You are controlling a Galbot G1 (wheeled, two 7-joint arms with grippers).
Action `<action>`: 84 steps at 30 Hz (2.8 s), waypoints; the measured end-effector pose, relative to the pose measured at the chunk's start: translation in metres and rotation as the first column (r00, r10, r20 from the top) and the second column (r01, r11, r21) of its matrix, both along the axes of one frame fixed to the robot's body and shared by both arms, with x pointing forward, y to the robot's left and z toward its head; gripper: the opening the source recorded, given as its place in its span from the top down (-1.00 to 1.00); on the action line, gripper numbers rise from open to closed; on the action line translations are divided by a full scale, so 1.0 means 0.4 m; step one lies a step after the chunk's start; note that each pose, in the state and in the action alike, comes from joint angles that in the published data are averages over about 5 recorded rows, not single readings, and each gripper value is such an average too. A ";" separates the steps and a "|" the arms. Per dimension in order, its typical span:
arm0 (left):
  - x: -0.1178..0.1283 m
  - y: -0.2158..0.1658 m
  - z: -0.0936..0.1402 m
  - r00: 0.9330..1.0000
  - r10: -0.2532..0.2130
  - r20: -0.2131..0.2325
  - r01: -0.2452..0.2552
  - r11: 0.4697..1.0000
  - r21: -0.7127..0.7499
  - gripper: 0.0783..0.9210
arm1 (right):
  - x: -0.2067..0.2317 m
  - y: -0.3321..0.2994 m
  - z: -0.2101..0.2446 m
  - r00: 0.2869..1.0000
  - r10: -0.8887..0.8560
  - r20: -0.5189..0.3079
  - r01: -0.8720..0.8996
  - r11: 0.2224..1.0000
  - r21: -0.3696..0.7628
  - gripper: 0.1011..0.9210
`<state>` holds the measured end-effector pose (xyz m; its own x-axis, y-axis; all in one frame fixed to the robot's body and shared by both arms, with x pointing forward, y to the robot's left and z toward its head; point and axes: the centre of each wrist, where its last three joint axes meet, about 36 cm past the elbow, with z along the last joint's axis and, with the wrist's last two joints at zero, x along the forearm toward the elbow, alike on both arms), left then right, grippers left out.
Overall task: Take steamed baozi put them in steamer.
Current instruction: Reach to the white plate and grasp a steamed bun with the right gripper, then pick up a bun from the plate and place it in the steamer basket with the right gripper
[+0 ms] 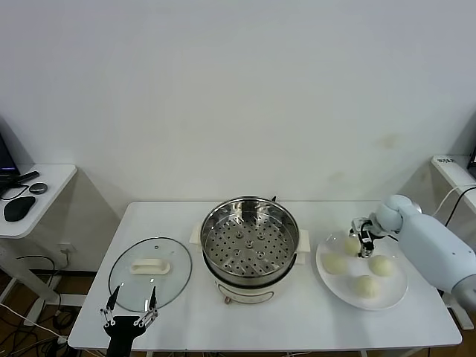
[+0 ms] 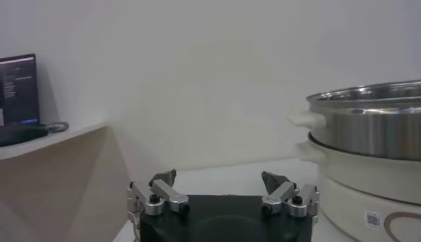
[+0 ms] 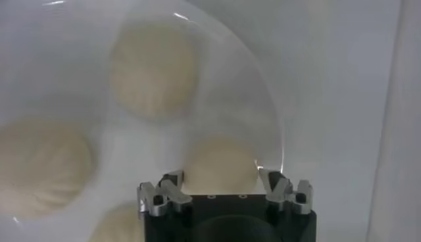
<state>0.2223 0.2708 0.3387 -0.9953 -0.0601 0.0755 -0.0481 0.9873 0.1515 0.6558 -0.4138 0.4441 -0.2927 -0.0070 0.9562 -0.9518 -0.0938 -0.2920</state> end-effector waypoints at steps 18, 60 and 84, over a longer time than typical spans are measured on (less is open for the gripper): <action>-0.004 -0.012 -0.002 1.000 -0.010 0.004 0.010 1.000 -0.007 -0.77 | -0.017 0.005 0.154 0.998 0.051 0.037 -0.052 0.998 0.027 -0.04; 0.020 0.040 0.022 0.999 0.018 0.042 -0.020 0.999 0.038 -0.77 | 0.042 0.805 0.456 0.268 0.963 0.023 -0.962 0.269 -0.047 -0.09; 0.017 0.049 0.027 0.998 0.036 0.052 -0.038 0.998 0.045 -0.77 | 0.108 0.833 0.357 0.127 0.989 -0.073 -0.981 0.114 -0.159 -0.24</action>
<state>0.2291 0.2905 0.3494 -0.9948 -0.0994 0.0207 -0.0936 0.9767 0.1933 0.6992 -0.0805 0.5869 -0.1723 -0.2027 0.9640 0.0150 -0.9790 -0.2031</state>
